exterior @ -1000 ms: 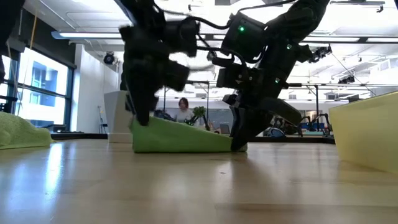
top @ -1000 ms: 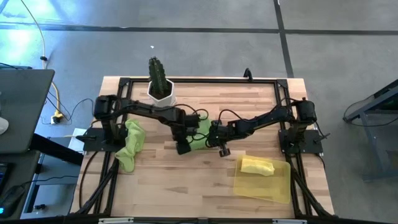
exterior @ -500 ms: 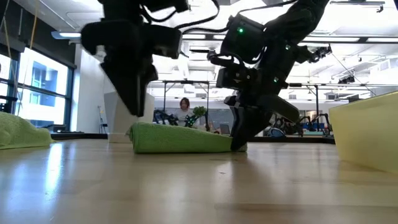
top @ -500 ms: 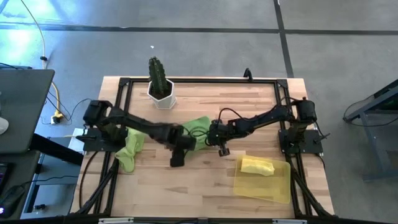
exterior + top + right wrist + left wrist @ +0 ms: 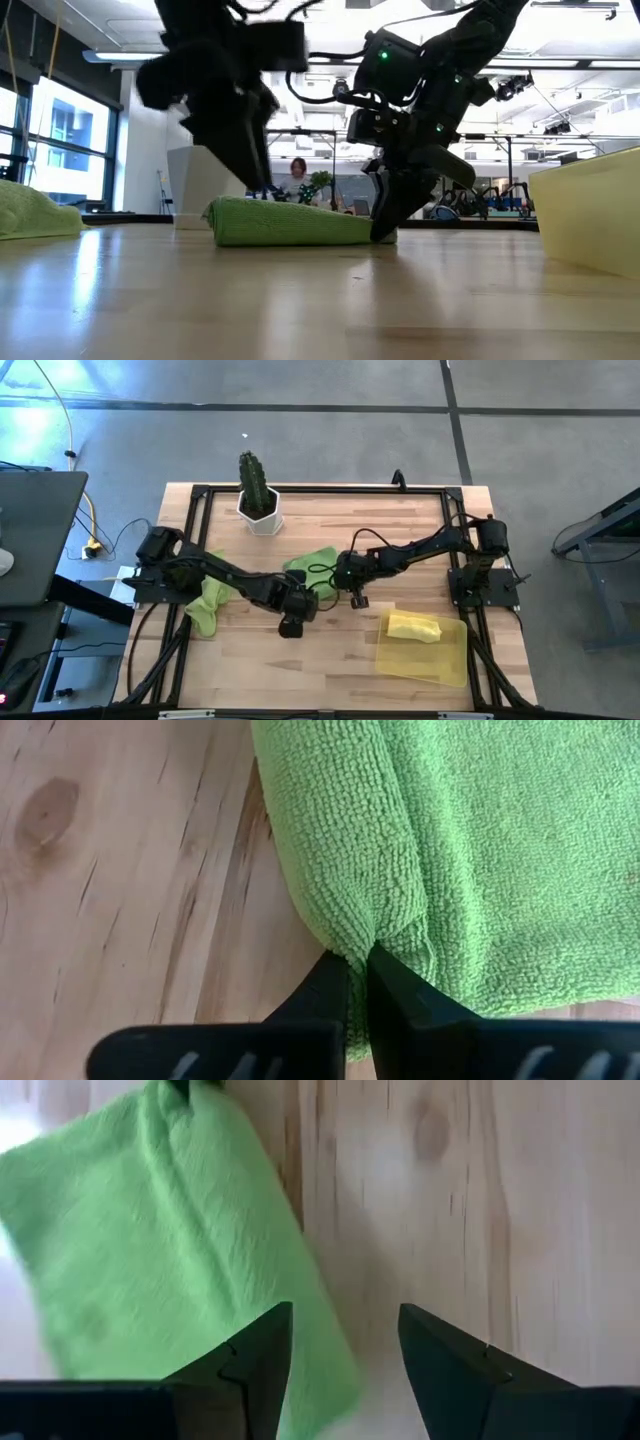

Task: Roll microfiber towels into tight, uniform cylinder then place into a basket
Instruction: Roll the green towel

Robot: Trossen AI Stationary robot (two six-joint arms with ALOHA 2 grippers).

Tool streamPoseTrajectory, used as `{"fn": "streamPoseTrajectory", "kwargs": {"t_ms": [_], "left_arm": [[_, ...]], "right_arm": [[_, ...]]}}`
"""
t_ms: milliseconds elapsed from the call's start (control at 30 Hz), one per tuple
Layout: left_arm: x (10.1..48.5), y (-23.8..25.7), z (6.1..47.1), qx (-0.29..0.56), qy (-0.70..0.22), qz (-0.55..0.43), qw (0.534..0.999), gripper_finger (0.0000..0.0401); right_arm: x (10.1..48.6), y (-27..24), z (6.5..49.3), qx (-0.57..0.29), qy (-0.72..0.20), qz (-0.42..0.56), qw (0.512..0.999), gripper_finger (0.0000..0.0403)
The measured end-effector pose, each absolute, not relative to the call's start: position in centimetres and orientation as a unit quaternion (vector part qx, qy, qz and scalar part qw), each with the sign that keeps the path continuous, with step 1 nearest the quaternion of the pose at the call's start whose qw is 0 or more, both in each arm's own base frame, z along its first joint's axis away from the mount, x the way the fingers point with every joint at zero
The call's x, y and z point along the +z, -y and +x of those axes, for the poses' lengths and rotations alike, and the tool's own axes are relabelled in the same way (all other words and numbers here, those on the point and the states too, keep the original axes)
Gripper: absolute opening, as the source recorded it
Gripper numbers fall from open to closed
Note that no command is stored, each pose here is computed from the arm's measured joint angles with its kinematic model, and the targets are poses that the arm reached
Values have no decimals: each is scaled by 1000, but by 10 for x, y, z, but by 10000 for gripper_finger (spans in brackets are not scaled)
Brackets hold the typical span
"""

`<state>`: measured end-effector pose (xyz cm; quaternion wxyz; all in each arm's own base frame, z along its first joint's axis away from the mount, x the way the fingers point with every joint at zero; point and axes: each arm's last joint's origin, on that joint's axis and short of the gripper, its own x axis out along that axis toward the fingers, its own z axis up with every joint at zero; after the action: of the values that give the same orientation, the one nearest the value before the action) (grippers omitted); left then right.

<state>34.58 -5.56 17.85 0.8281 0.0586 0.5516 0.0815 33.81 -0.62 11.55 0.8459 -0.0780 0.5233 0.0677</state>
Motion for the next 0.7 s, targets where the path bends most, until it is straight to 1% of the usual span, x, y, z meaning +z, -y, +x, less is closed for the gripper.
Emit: {"fn": "streamPoseTrajectory", "kwargs": {"t_ms": [133, 267, 433, 500, 700], "left_arm": [[160, 54, 341, 80, -542, 19, 836, 173], [153, 50, 330, 96, -529, -15, 843, 173], [154, 44, 317, 127, -500, 5, 857, 173], [152, 40, 309, 131, -502, 16, 855, 173], [140, 29, 299, 143, -473, 27, 869, 173]], "right_arm": [[115, 6, 338, 67, -524, -75, 846, 1], [115, 6, 338, 65, -524, -72, 846, 1], [116, 7, 339, 63, -520, -54, 850, 1], [116, 8, 339, 61, -518, -49, 852, 0], [116, 11, 340, 58, -512, -34, 856, 0]]}}
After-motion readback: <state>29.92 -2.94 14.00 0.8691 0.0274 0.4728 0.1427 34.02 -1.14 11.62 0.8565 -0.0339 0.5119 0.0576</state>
